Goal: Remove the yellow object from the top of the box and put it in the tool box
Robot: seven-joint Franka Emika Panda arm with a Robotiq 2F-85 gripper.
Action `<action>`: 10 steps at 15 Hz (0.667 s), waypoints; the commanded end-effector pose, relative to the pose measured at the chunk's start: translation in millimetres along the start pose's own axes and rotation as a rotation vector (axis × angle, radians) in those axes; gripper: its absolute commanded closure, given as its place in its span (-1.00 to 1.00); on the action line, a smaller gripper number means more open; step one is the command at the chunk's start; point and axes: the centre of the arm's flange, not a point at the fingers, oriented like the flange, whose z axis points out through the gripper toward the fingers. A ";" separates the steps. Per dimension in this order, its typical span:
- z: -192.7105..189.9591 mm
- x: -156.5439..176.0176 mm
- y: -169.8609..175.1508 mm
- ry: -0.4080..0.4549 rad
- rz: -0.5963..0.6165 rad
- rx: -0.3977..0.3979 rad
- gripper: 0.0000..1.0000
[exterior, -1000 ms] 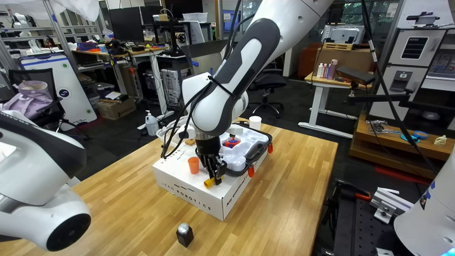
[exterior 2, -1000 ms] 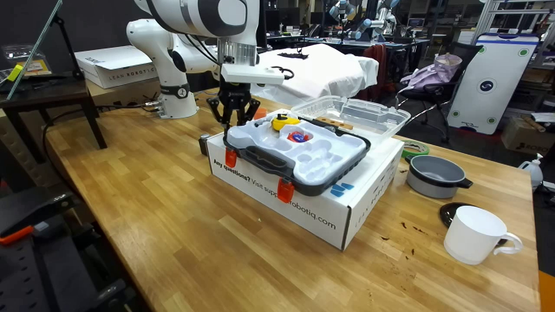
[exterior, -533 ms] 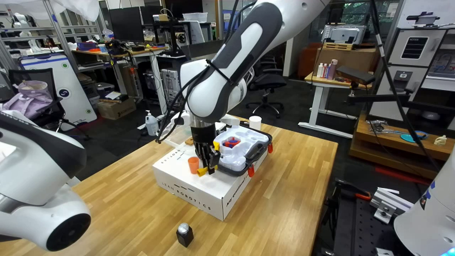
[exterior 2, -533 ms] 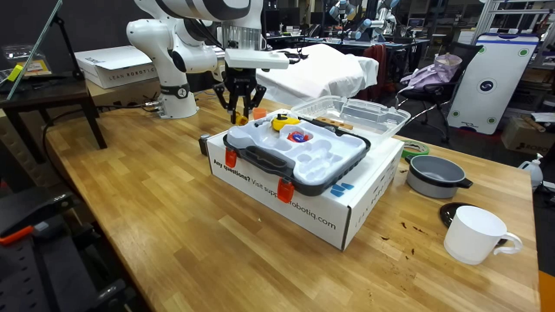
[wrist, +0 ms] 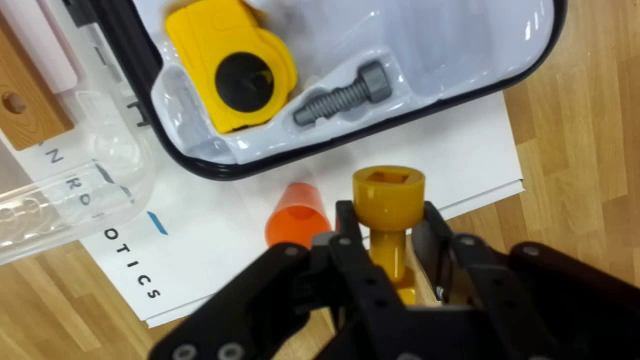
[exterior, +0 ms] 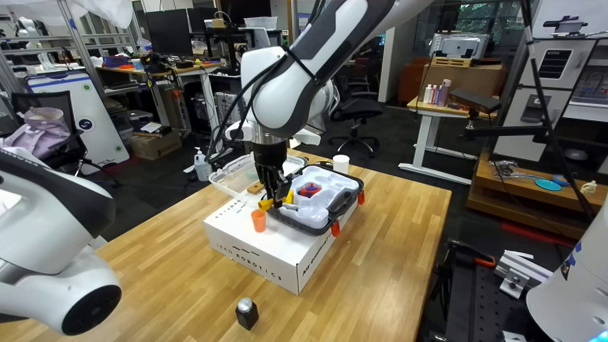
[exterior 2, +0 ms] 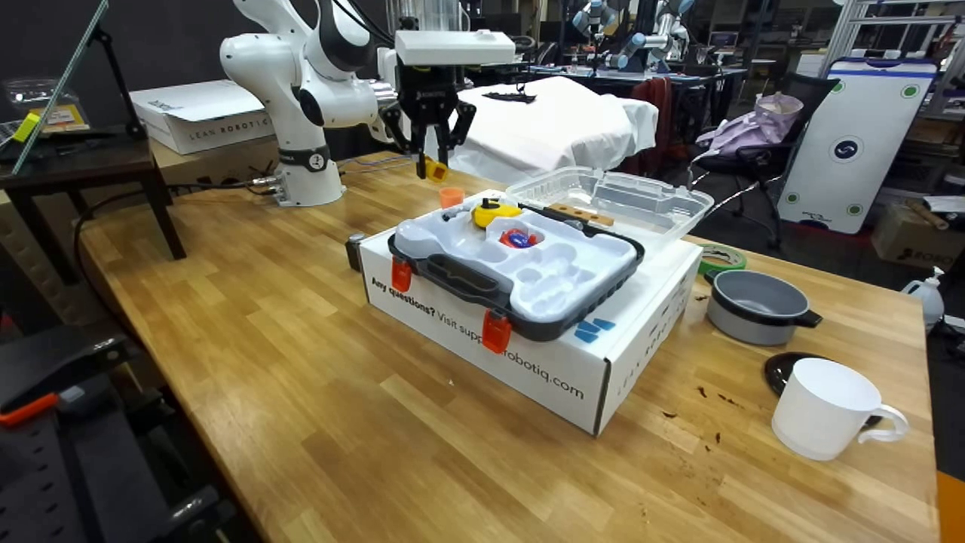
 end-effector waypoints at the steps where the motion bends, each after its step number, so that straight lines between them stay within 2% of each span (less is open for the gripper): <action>1: -26.6 -18.9 4.3 -0.039 -0.036 -0.046 0.84; 6: -52.1 -53.7 26.4 -0.051 -0.084 -0.063 0.84; 10: -52.7 -70.2 33.4 0.006 -0.096 -0.008 0.84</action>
